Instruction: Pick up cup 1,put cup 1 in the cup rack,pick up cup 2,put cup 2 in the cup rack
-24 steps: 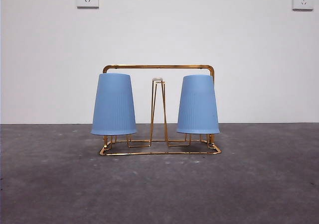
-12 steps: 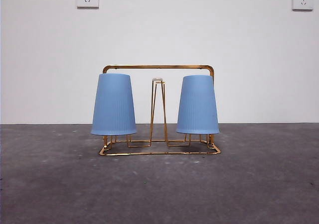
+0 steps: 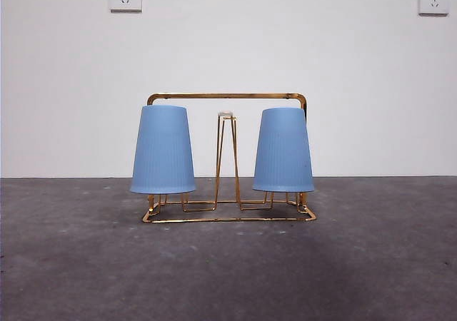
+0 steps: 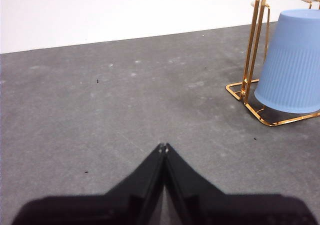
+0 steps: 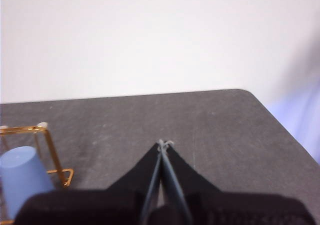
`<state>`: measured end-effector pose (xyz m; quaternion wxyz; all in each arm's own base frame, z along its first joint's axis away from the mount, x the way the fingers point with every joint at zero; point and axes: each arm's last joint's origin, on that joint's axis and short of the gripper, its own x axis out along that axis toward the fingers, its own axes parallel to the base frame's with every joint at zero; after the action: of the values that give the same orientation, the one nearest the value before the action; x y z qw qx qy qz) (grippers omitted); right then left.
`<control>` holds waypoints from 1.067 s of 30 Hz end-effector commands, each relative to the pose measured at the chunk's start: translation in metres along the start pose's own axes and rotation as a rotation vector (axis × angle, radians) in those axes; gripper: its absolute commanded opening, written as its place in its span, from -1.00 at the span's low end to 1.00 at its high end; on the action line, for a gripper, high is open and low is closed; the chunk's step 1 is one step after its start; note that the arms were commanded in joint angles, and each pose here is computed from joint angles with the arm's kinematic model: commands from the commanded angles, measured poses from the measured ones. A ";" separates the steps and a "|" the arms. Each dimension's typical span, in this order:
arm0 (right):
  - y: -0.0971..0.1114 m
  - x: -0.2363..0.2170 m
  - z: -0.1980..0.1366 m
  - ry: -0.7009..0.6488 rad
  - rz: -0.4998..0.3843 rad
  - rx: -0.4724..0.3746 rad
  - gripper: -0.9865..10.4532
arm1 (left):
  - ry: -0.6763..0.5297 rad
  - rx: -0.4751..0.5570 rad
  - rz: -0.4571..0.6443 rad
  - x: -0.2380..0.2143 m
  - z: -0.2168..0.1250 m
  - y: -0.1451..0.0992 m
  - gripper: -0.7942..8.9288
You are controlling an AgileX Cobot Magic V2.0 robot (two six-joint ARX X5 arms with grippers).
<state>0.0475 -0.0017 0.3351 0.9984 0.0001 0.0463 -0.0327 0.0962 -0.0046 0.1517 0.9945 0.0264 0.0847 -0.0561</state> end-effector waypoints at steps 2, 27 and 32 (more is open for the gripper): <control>0.000 0.018 -0.038 -0.017 -0.012 -0.001 -0.82 | 0.002 -0.010 0.003 0.001 -0.003 0.000 -0.84; 0.002 0.064 -0.179 0.099 -0.011 0.016 -0.82 | 0.005 -0.010 0.003 0.001 -0.003 0.000 -0.84; 0.002 0.064 -0.179 0.099 -0.011 0.018 -0.82 | 0.007 -0.010 0.003 0.001 -0.003 0.000 -0.84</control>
<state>0.0943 -0.0030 0.1541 0.9948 0.0051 0.0946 -0.0381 0.0965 -0.0046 0.1514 0.9943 0.0263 0.0866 -0.0561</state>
